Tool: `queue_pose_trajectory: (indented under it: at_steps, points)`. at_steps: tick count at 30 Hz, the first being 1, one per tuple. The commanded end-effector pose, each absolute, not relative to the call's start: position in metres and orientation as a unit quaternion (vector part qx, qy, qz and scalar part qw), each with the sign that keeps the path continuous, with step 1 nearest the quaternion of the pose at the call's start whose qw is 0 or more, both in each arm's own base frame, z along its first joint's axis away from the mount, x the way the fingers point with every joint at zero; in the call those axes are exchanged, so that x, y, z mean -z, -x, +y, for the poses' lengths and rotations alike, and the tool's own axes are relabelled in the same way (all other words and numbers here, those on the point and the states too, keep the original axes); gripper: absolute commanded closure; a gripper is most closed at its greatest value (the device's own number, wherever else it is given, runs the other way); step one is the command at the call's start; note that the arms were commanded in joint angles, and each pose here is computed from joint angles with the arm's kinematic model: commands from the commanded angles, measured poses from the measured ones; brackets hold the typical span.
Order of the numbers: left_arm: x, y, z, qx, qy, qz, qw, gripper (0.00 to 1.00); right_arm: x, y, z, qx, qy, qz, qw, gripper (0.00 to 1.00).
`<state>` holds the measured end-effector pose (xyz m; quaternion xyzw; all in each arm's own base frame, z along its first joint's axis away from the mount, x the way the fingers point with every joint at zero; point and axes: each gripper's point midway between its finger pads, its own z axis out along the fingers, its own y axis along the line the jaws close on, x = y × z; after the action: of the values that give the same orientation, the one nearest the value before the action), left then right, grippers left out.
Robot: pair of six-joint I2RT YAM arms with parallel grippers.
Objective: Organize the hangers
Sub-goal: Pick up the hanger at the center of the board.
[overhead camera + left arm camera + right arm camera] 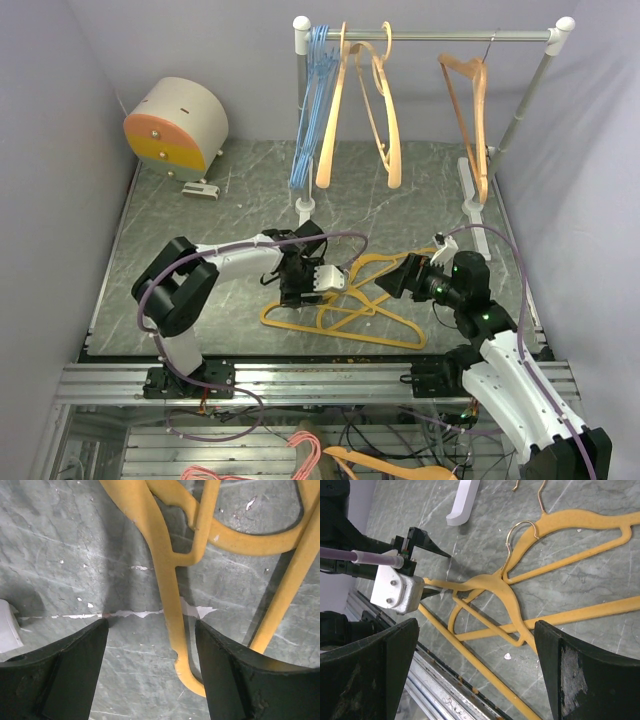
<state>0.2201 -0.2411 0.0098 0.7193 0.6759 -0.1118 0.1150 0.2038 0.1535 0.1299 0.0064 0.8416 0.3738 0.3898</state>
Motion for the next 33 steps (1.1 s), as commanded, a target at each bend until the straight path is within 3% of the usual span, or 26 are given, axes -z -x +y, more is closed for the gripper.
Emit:
queue_pose_trajectory:
  at_steps: [1,4,11,16,20,21,22,33]
  points:
    - [0.014,-0.18,-0.196,0.105,-0.702,0.704,0.012,0.2,-0.131,-0.206,0.154,-0.377,0.001,0.836,0.398,0.0]
    - [0.016,-0.179,-0.19,0.092,-0.697,0.711,0.014,0.2,-0.132,-0.206,0.154,-0.375,0.001,0.836,0.401,0.0]
    - [0.031,-0.17,-0.167,0.064,-0.695,0.715,-0.034,0.31,-0.136,-0.206,0.153,-0.374,0.002,0.835,0.404,0.0]
    - [0.034,-0.163,-0.158,0.061,-0.689,0.719,-0.068,0.45,-0.14,-0.208,0.152,-0.369,0.003,0.835,0.409,0.0]
    - [0.033,-0.159,-0.153,0.058,-0.686,0.719,-0.095,0.66,-0.138,-0.206,0.152,-0.371,0.001,0.836,0.405,0.01]
    - [0.032,-0.158,-0.153,0.057,-0.687,0.718,-0.098,0.82,-0.136,-0.206,0.152,-0.37,-0.001,0.837,0.403,0.01]
    - [0.03,-0.159,-0.153,0.058,-0.687,0.718,-0.096,0.91,-0.134,-0.206,0.152,-0.369,-0.003,0.839,0.399,0.01]
    - [-0.078,-0.209,-0.181,0.018,-0.7,0.707,0.099,0.93,-0.096,-0.185,0.181,-0.436,0.05,0.845,0.307,0.0]
